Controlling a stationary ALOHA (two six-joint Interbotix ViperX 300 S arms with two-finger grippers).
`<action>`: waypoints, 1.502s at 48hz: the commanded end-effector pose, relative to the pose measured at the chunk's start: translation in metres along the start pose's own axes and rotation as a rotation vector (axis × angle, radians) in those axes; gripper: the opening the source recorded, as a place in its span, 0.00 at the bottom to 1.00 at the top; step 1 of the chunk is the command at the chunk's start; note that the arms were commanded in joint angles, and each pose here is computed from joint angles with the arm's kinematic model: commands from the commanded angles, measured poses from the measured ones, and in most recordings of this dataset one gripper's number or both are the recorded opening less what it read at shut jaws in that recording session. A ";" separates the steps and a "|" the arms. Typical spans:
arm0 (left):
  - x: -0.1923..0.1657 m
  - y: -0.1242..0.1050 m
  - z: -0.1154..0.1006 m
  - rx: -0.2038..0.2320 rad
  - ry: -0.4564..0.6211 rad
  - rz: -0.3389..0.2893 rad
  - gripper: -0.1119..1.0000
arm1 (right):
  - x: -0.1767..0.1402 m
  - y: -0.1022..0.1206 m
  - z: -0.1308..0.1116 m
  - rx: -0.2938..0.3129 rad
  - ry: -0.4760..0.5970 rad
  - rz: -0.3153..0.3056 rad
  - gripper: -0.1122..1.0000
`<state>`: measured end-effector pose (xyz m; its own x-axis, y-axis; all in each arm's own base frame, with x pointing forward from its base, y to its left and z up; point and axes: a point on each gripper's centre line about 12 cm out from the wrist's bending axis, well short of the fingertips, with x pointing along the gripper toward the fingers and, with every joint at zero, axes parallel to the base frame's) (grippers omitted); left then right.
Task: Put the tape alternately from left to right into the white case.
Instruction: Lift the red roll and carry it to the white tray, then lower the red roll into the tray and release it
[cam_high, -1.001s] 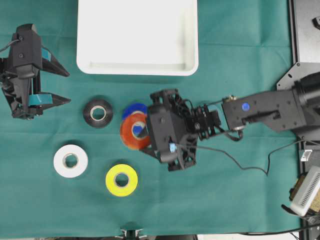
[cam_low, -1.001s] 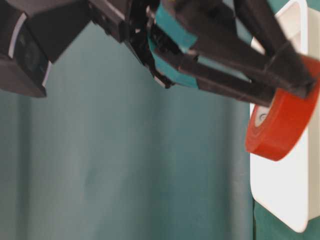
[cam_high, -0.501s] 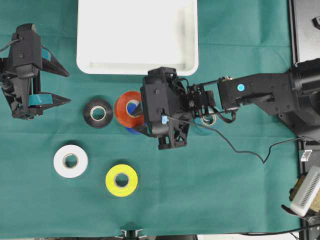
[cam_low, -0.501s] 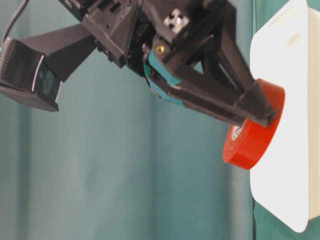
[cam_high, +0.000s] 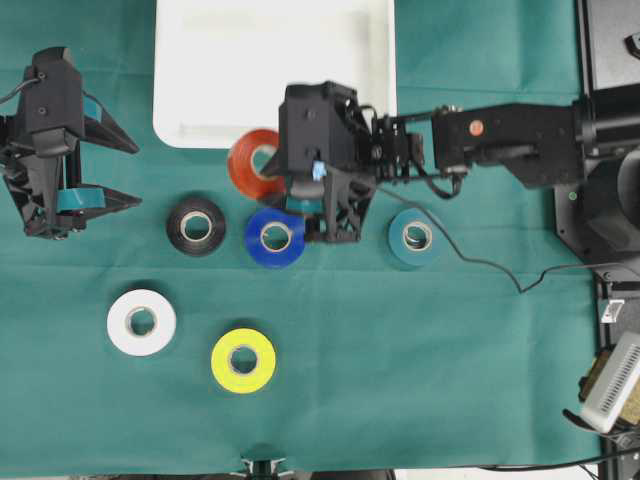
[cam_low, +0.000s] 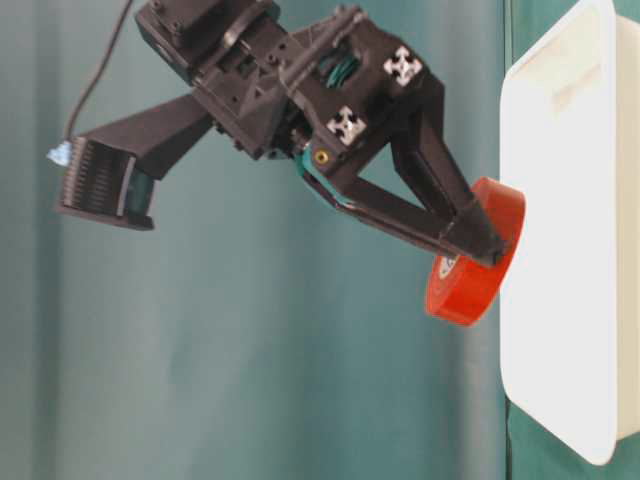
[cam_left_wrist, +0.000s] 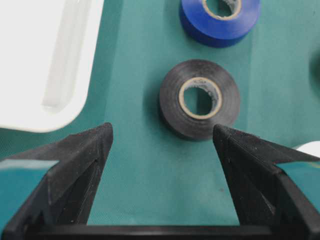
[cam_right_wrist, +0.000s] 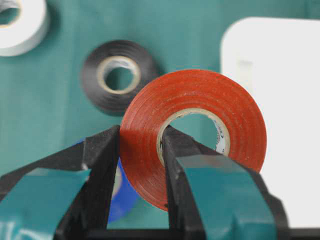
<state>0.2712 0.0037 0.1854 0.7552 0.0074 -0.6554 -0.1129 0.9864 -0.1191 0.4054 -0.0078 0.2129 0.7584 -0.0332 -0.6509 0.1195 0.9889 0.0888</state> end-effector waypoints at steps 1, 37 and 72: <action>-0.004 -0.001 0.009 -0.003 -0.034 -0.003 0.87 | -0.005 -0.011 0.009 0.020 -0.036 -0.018 0.10; -0.004 -0.001 0.010 -0.001 -0.034 -0.004 0.87 | -0.003 -0.074 -0.031 0.122 0.086 -0.147 0.10; -0.004 -0.001 0.008 -0.002 -0.030 -0.004 0.87 | -0.004 -0.090 -0.051 0.154 0.130 -0.180 0.12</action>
<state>0.2715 0.0037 0.1864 0.7572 0.0074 -0.6531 -0.1136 0.9862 -0.1205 0.3565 -0.0886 0.1617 0.6092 -0.1737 -0.7738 0.3519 0.9336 0.0675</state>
